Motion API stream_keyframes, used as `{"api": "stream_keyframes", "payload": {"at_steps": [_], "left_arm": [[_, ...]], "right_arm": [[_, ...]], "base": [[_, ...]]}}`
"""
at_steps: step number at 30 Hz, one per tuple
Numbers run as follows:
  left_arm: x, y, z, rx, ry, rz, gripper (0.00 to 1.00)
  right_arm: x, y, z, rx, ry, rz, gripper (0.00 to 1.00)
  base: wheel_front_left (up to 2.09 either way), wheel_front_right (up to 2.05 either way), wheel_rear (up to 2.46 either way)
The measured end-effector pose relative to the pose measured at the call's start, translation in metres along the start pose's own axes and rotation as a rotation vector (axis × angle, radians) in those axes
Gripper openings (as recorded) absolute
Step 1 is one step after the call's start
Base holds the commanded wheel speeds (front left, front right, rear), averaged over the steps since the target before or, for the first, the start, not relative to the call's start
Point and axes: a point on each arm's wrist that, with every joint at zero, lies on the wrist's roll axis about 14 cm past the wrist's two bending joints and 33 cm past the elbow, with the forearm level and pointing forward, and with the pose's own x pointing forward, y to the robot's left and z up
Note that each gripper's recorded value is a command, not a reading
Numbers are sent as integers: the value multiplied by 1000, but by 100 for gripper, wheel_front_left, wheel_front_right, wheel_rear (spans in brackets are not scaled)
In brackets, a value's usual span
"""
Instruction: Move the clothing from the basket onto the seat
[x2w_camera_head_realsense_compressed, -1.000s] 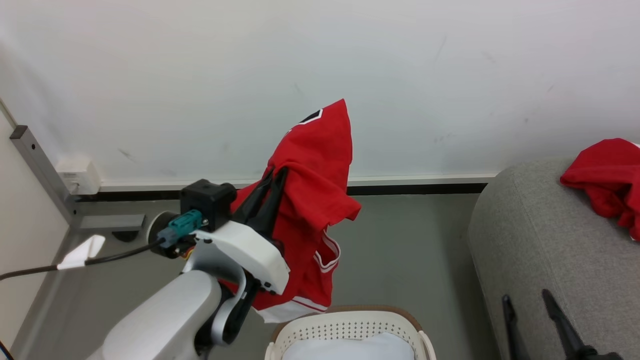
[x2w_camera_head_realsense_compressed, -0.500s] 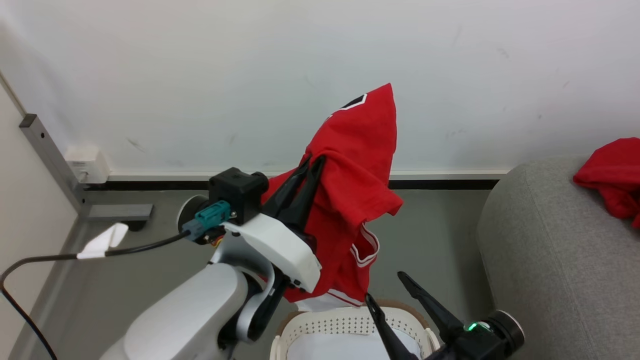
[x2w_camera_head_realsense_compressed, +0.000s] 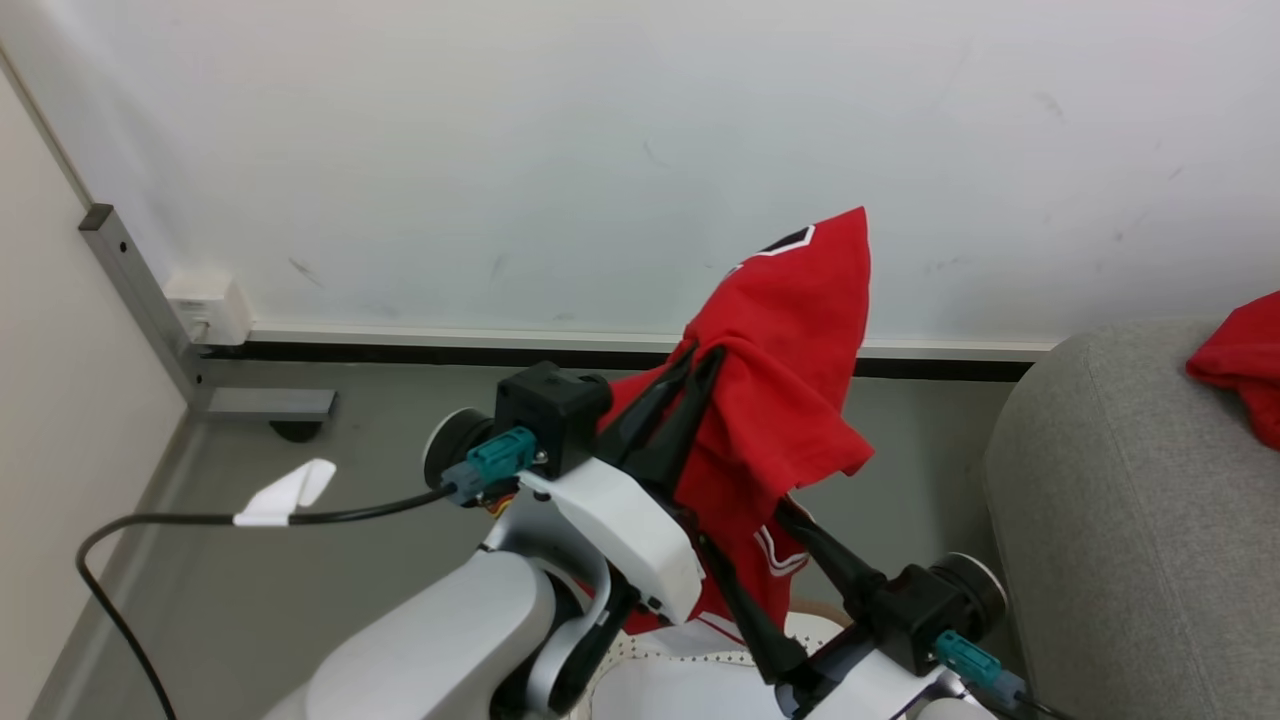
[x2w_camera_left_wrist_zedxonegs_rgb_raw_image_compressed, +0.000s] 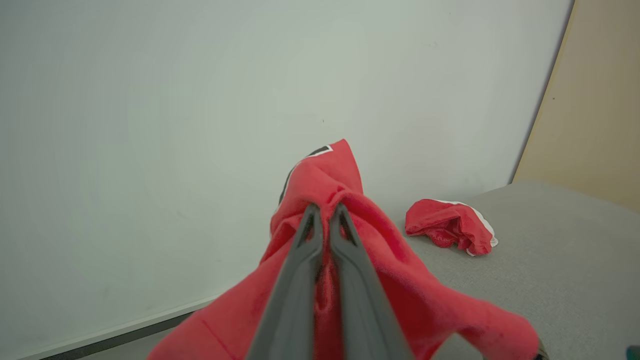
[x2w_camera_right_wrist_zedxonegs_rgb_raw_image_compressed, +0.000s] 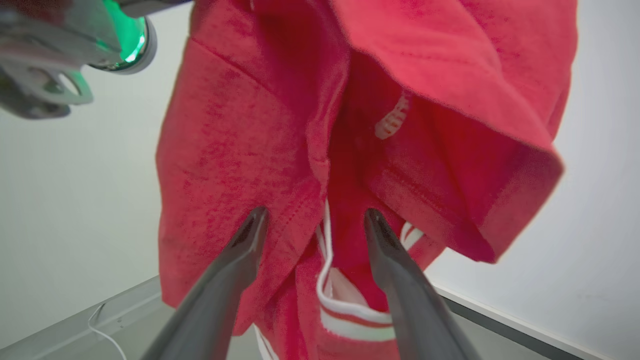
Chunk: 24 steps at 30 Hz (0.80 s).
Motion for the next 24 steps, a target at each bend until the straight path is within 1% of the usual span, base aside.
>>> {"api": "stream_keyframes", "payload": {"at_steps": [4, 7, 8, 9, 10, 14, 19, 20, 21, 22, 23, 24], "left_arm": [[0, -8, -3, -8, 6, -21, 0], [1, -12, -4, -15, 8, -30, 0], [2, -13, -4, -17, 7, -31, 0], [2, -13, -5, -18, 9, -32, 0], [2, -13, -6, -19, 11, -32, 0], [4, -10, -10, -18, 19, -25, 0], [5, 1, -17, -15, 33, 12, 0], [5, 3, -19, -14, 35, 16, 13], [5, 3, -19, -14, 35, 16, 32], [6, 6, -23, -15, 44, 28, 62], [6, 6, -23, -15, 44, 28, 100], [7, 7, -25, -16, 50, 30, 100]], "right_arm": [[5, 11, -6, 43, 24, 37, 100], [8, 12, -12, 61, 48, 48, 100], [9, 11, -12, 69, 52, 45, 65], [10, 11, -12, 87, 51, 43, 17], [11, 12, -12, 94, 54, 50, 0], [14, 13, -8, 122, 46, 52, 0], [14, 3, -1, 149, 19, 19, 0], [13, 0, 1, 153, 10, 10, 0], [13, 0, 1, 153, 10, 10, 0], [10, -5, 2, 165, -3, -12, 0], [10, -5, 2, 165, -3, -12, 0], [7, -8, 3, 172, -9, -27, 0]], "base": [[0, 0, 0], [0, 0, 0], [0, 0, 0], [0, 0, 0], [0, 0, 0], [0, 0, 0], [0, 0, 0], [0, 0, 0], [0, 0, 0], [0, 0, 0], [0, 0, 0], [0, 0, 0]]}}
